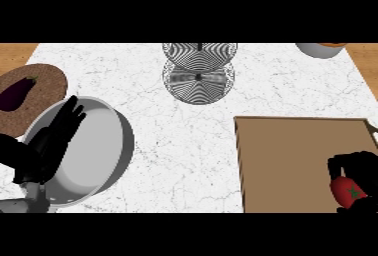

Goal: Pick the tomato from the tray and place it in the tiered basket

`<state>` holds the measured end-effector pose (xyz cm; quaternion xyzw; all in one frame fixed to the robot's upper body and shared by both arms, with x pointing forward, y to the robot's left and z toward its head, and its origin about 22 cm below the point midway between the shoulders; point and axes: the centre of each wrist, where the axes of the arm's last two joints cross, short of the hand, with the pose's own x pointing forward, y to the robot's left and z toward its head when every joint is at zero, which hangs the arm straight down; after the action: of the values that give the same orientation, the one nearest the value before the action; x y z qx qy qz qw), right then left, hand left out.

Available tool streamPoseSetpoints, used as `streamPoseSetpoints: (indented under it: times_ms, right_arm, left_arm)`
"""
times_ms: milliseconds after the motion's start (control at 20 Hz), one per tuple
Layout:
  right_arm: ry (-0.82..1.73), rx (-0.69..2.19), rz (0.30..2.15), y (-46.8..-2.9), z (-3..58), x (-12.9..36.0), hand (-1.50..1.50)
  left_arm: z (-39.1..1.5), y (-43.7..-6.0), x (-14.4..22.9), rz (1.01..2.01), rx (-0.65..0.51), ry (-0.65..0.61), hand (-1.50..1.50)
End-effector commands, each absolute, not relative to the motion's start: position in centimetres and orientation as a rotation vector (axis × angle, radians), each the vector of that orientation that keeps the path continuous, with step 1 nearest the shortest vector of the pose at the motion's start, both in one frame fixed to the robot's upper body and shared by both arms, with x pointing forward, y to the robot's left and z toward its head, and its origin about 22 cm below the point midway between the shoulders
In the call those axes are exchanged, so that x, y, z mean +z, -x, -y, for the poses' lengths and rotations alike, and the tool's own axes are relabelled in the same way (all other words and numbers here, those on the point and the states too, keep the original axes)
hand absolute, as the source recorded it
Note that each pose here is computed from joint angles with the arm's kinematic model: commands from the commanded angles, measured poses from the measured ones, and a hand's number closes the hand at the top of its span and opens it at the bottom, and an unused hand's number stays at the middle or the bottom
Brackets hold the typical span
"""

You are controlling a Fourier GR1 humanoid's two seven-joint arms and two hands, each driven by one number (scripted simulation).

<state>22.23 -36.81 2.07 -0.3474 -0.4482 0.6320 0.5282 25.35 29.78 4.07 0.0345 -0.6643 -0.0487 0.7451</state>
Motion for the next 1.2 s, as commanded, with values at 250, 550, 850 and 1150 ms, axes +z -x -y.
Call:
streamPoseSetpoints:
  times_ms: [250,550,850,1150]
  right_arm:
    - [1.081,1.182,1.079,-22.9,34.4,2.5,1.5]
    - [1.29,0.769,1.096,-24.6,32.1,6.2,1.5]
    - [1.223,0.472,1.534,-24.6,26.8,10.2,1.5]
    - [1.137,0.474,1.613,-22.9,23.0,17.2,1.5]
  left_arm:
    - [-29.5,-24.9,4.2,1.42,-0.082,-0.078,0.0]
    - [-29.2,-24.7,3.3,1.413,-0.088,-0.094,0.0]
    - [-29.6,-25.8,4.7,1.424,-0.086,-0.08,0.0]
    - [-29.1,-24.5,2.8,1.421,-0.086,-0.071,0.0]
